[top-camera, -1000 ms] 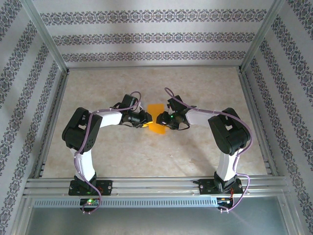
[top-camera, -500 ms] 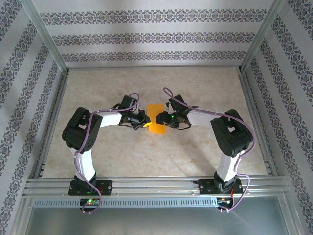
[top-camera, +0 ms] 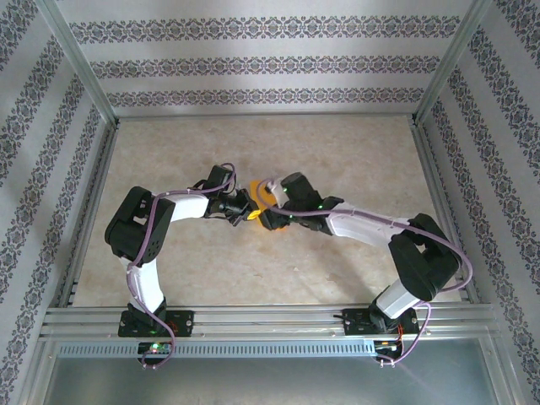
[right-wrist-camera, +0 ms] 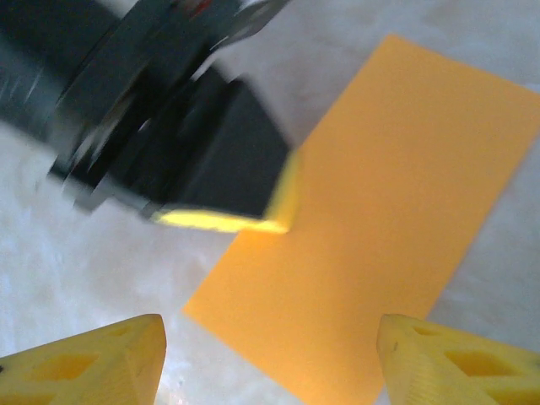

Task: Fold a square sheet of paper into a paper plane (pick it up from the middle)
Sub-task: Third fold the triangle at the center of the table.

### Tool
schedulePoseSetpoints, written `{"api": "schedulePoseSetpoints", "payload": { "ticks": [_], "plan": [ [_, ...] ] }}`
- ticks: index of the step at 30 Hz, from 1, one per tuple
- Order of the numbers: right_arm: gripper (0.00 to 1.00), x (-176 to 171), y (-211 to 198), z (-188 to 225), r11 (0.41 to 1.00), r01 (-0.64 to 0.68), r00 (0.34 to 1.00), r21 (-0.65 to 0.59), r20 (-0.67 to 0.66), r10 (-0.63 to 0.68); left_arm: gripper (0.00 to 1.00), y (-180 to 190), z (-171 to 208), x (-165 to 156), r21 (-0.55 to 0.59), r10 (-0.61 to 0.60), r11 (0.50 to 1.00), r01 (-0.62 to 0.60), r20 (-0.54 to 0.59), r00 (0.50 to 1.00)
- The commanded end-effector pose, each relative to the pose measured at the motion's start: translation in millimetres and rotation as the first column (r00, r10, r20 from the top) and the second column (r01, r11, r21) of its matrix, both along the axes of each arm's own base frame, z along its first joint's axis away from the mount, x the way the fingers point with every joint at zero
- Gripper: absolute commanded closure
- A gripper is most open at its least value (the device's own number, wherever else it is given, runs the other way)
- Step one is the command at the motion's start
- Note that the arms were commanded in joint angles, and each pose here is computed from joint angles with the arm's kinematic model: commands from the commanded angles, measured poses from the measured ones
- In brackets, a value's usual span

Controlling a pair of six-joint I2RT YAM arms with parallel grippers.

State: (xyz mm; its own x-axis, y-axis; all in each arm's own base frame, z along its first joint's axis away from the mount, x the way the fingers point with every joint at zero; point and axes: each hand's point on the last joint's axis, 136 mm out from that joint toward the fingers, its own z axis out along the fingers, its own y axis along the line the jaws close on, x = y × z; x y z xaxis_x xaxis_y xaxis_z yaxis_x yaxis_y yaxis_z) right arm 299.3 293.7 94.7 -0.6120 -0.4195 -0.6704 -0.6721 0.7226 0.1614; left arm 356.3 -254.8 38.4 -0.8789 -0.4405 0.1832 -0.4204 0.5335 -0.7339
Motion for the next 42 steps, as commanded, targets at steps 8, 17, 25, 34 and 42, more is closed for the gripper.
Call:
{"api": "schedulePoseSetpoints", "payload": {
  "ticks": [8, 17, 25, 34, 42],
  "plan": [
    [0.35, -3.3, 12.6, -37.6, 0.954, -0.145, 0.964, -0.264, 0.179, 0.196, 1.00, 2.5, 14.7, 8.1, -0.027, 0.069, 0.997, -0.070, -0.027, 0.997],
    [0.43, 7.4, 16.2, -49.3, 0.943, -0.140, 0.956, -0.301, 0.208, 0.208, 1.00, 0.9, 12.6, 7.3, -0.032, 0.065, 0.997, -0.067, -0.041, 0.997],
    [0.68, 0.7, 15.7, -51.2, 0.947, -0.161, 0.956, -0.278, 0.195, 0.220, 1.00, 2.6, 11.9, 7.7, -0.029, 0.073, 0.997, -0.074, -0.045, 0.996],
    [0.91, -18.6, 20.6, -52.4, 0.966, -0.223, 0.972, -0.128, 0.049, 0.231, 0.68, 34.6, 10.2, 9.0, 0.005, 0.148, 0.989, -0.148, -0.023, 0.989],
    [0.92, -44.1, 32.1, -44.4, 0.969, -0.221, 0.960, 0.110, -0.152, 0.236, 0.56, 63.9, 49.7, 17.2, 0.099, 0.098, 0.988, -0.118, 0.180, 0.979]
  ]
}}
